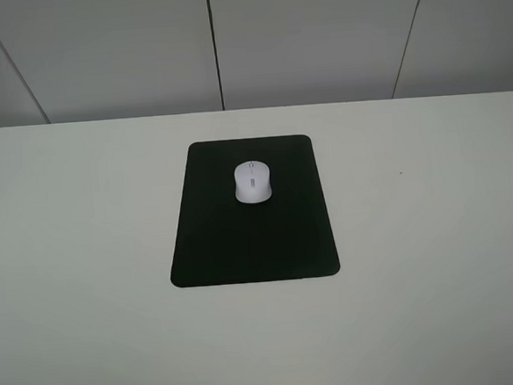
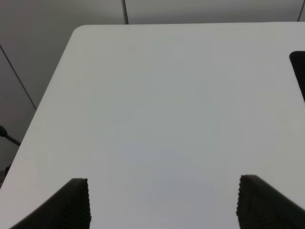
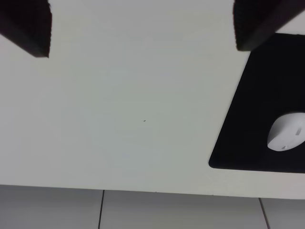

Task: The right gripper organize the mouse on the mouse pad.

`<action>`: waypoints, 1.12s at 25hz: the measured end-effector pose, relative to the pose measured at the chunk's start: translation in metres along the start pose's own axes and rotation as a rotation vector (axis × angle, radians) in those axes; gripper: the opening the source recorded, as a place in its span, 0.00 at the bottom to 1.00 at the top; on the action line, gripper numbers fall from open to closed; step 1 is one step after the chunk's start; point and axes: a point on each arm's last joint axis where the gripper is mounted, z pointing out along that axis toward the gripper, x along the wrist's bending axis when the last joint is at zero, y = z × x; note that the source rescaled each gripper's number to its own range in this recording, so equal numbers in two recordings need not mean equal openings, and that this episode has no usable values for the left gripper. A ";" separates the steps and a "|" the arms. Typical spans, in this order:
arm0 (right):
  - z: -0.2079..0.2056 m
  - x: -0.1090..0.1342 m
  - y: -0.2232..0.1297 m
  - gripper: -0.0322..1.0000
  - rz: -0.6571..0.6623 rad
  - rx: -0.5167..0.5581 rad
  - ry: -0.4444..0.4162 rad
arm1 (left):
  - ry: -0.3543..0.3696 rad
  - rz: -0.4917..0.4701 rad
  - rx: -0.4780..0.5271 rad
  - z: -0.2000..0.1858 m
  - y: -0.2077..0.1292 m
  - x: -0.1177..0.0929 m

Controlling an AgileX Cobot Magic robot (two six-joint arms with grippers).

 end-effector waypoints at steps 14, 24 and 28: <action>0.000 0.001 0.000 0.71 0.004 0.002 0.007 | 0.000 0.000 0.000 0.000 0.000 0.000; 0.000 0.001 0.000 0.71 0.004 0.002 0.007 | 0.000 0.000 0.000 0.000 0.000 0.000; 0.000 0.001 0.000 0.71 0.004 0.002 0.007 | 0.000 0.000 0.000 0.000 0.000 0.000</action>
